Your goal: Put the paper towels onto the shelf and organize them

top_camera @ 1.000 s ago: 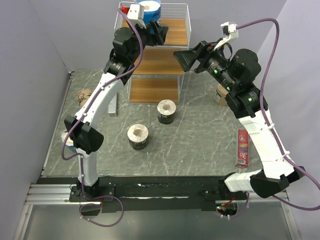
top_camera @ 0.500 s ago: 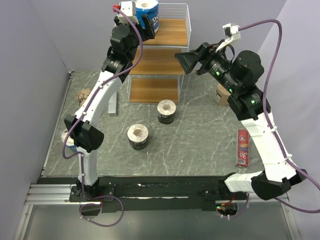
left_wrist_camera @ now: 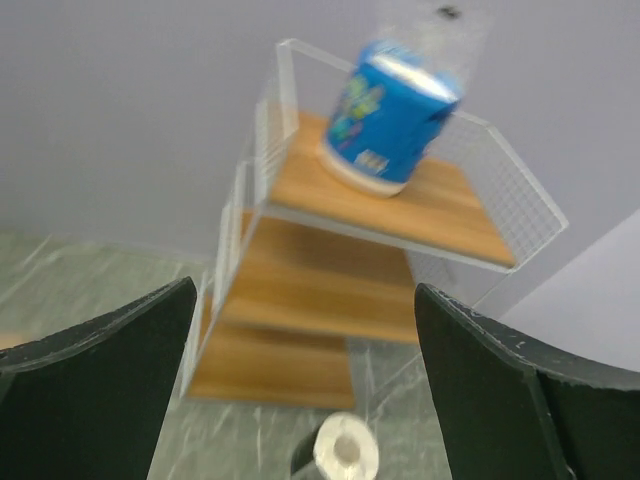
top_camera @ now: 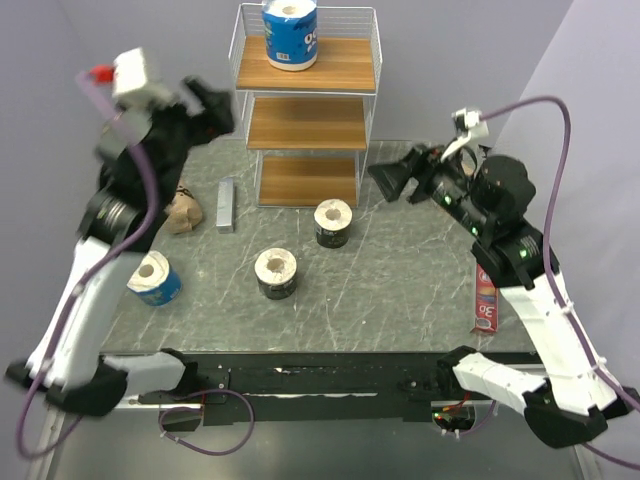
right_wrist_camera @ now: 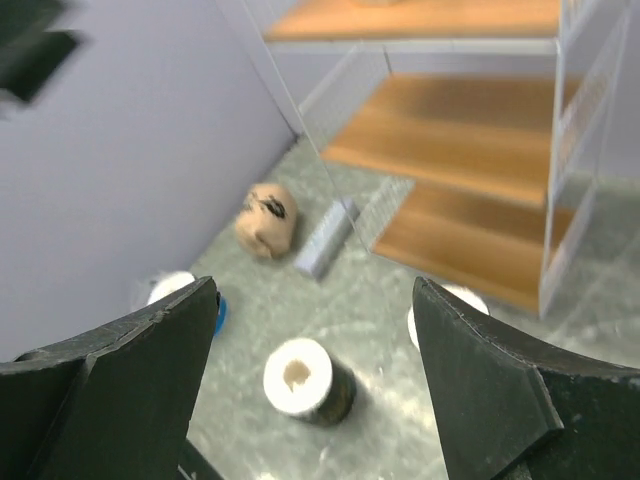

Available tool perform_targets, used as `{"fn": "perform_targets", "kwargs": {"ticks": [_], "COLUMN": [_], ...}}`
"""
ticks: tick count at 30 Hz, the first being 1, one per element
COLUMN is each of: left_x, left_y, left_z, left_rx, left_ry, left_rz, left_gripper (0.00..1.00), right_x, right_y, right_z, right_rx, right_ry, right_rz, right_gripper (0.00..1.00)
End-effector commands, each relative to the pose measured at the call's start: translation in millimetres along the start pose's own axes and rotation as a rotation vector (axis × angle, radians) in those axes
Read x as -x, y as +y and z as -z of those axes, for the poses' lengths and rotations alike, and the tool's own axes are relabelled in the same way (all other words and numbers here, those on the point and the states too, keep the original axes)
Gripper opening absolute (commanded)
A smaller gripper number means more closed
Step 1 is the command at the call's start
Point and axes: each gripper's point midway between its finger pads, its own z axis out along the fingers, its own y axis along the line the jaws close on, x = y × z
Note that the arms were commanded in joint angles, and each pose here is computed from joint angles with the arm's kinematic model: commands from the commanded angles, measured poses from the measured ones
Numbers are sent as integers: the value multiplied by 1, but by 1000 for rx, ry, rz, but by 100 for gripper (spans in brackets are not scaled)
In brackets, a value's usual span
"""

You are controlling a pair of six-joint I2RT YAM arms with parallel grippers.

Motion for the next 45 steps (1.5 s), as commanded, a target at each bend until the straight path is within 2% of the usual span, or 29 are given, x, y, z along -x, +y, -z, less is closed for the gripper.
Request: {"fn": "perform_targets", "kwargs": {"ticks": [1,3,4,8,10,11,13,18,22,25,30,36,45], "left_x": [-80,-92,-112,-129,-148,-147,-159,-156,-179,-200,-230,-254,-255], "left_y": [79,107,124,206,229,244,265,309,322,328,329,340,360], "left_z": [33,50,56,87,103,111,131,184,217,230,228,238,231], "left_rx": [277,342,382,605,685,734,841,1173,1342,1375,1325,1403,1399], "left_ry": [213,255,299,350,413,404,421,295,369,401,428,464,375], "left_rz": [22,44,39,93,123,145,178,227,229,279,378,402,359], "left_gripper": [96,96,96,97,97,97,97,98,99,97,92,93,98], "right_x": [-14,-25,-29,-45,-48,-53,-55,-60,-60,-61,-66,-65,-65], "right_y": [-8,-9,-10,-13,-12,-15,-16,-14,-13,-12,-11,-14,-13], "right_z": [25,32,34,41,44,44,46,48,49,48,49,49,48], "right_rx": [-33,-25,-27,-24,-17,-23,-24,-15,-7,0,11,-6,0], "right_ry": [-4,9,15,44,47,54,54,66,60,65,76,68,65], "right_rz": [11,3,2,0,1,-2,-3,-8,-4,-7,-22,-11,-19], "right_gripper": [85,85,85,85,85,85,85,85,85,85,85,85,85]}}
